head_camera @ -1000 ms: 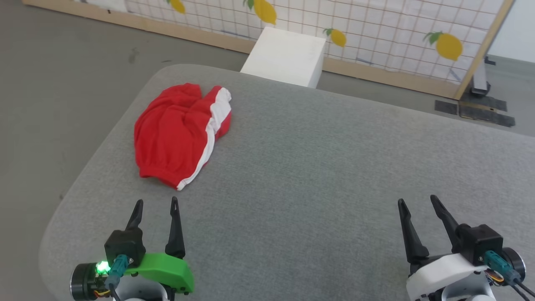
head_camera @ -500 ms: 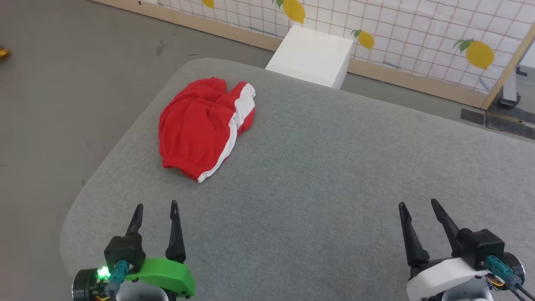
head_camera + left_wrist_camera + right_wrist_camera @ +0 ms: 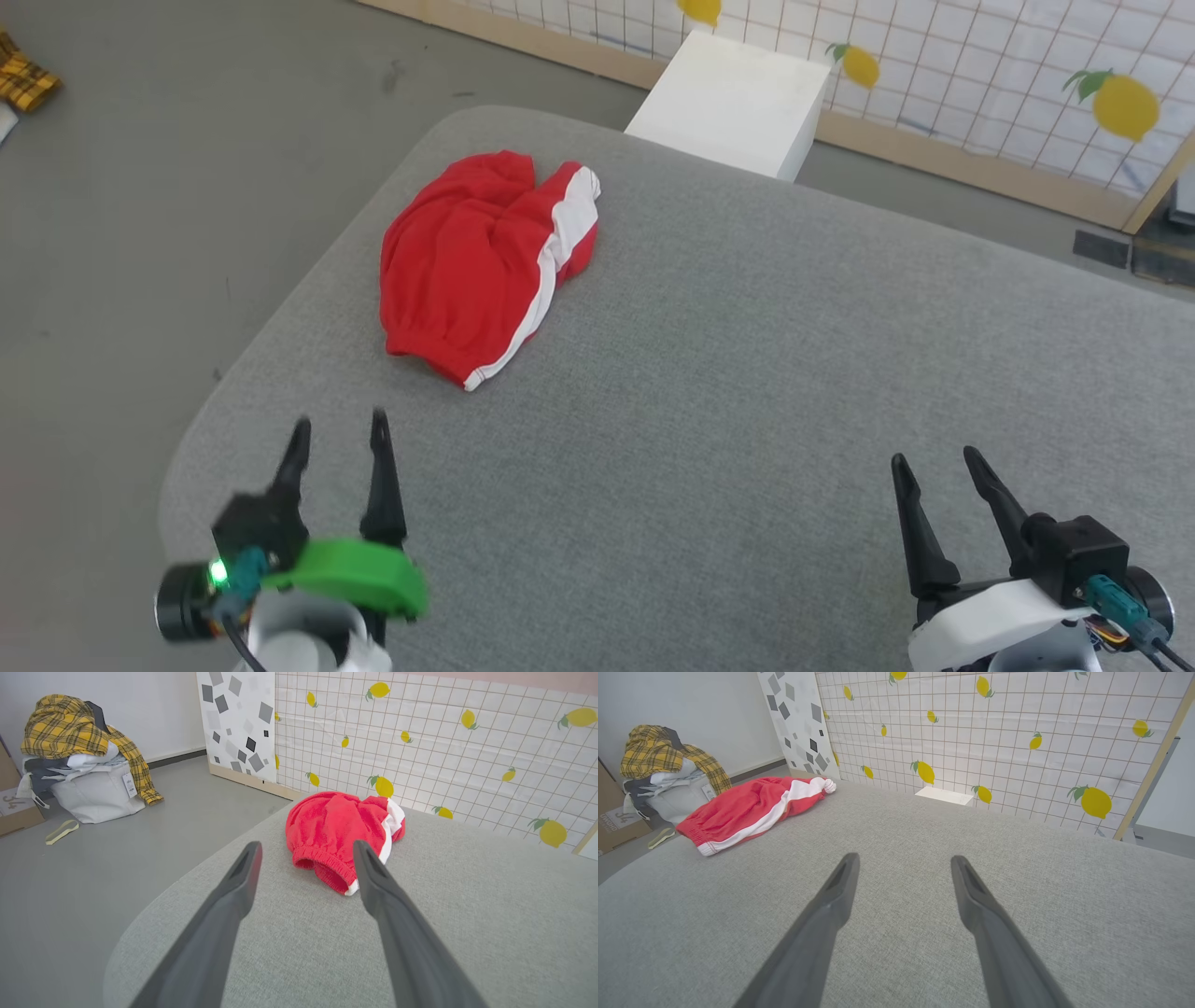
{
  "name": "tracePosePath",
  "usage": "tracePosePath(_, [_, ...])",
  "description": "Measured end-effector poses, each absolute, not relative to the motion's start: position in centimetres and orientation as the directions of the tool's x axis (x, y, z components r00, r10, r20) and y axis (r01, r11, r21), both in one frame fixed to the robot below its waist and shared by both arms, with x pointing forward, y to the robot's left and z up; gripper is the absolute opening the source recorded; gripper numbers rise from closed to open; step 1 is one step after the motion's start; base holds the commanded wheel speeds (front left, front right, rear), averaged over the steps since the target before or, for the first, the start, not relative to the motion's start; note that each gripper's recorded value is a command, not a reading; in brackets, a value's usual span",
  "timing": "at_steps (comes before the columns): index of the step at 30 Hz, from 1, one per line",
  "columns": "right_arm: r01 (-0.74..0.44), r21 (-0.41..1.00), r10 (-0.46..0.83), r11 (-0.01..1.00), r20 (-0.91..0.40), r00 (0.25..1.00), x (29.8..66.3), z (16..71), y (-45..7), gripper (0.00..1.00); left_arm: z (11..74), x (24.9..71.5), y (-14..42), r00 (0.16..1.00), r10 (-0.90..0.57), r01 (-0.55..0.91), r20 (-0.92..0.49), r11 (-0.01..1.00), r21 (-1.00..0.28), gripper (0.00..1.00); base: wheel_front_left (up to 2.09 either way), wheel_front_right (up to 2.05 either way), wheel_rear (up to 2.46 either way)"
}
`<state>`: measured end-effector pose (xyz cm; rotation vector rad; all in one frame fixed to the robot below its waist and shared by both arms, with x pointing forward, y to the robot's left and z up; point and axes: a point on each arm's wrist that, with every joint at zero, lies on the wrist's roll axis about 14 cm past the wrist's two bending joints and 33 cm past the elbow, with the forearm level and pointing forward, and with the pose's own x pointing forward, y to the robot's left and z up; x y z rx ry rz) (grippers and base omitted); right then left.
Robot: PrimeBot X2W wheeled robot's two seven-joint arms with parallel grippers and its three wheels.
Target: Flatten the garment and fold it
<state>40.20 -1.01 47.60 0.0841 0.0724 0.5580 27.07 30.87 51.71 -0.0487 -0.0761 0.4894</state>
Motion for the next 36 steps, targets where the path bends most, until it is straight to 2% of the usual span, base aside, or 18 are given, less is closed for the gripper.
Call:
tracePosePath(6, [-0.525, 0.109, 0.533, 0.844, -0.057, 0.844, 40.7, 47.0, -0.9, 1.0, 53.2, 29.6, 33.4, 0.878, 0.471, -0.464, 0.088, 0.882, -0.086, 1.0, 0.0, 0.0, 0.0])
tracePosePath(13, [-0.516, 0.099, 0.524, 0.851, -0.089, 0.847, 41.6, 45.9, -1.2, 1.0, 54.2, 33.6, 37.1, 0.883, 0.47, -0.463, 0.024, 0.876, -0.133, 1.0, 0.0, 0.0, 0.0])
tracePosePath(21, [-0.481, 0.074, 0.487, 0.874, -0.135, 0.863, 43.3, 44.3, -2.5, 1.0, 52.5, 39.2, 39.4, 0.888, 0.425, -0.454, -0.176, 0.871, -0.188, 1.0, 0.0, 0.0, 0.0])
tracePosePath(24, [-0.451, 0.07, 0.456, 0.89, -0.154, 0.876, 44.2, 43.5, -3.6, 1.0, 50.8, 41.5, 39.0, 0.879, 0.373, -0.438, -0.297, 0.878, -0.194, 1.0, 0.0, 0.0, 0.0])
tracePosePath(28, [-0.417, 0.069, 0.423, 0.906, -0.191, 0.886, 44.9, 41.9, -4.9, 1.0, 46.3, 43.1, 37.9, 0.8, 0.288, -0.44, -0.526, 0.878, -0.188, 1.0, 0.0, 0.0, 0.0])
tracePosePath(30, [-0.399, 0.07, 0.405, 0.914, -0.21, 0.89, 45.1, 41.0, -5.6, 1.0, 43.8, 43.1, 37.1, 0.733, 0.242, -0.458, -0.635, 0.866, -0.199, 1.0, 0.0, 0.0, 0.0])
tracePosePath(36, [-0.362, 0.072, 0.368, 0.929, -0.253, 0.895, 45.5, 39.2, -7.0, 1.0, 38.2, 42.1, 35.0, 0.549, 0.153, -0.5, -0.822, 0.848, -0.176, 1.0, 0.0, 0.0, 0.0])
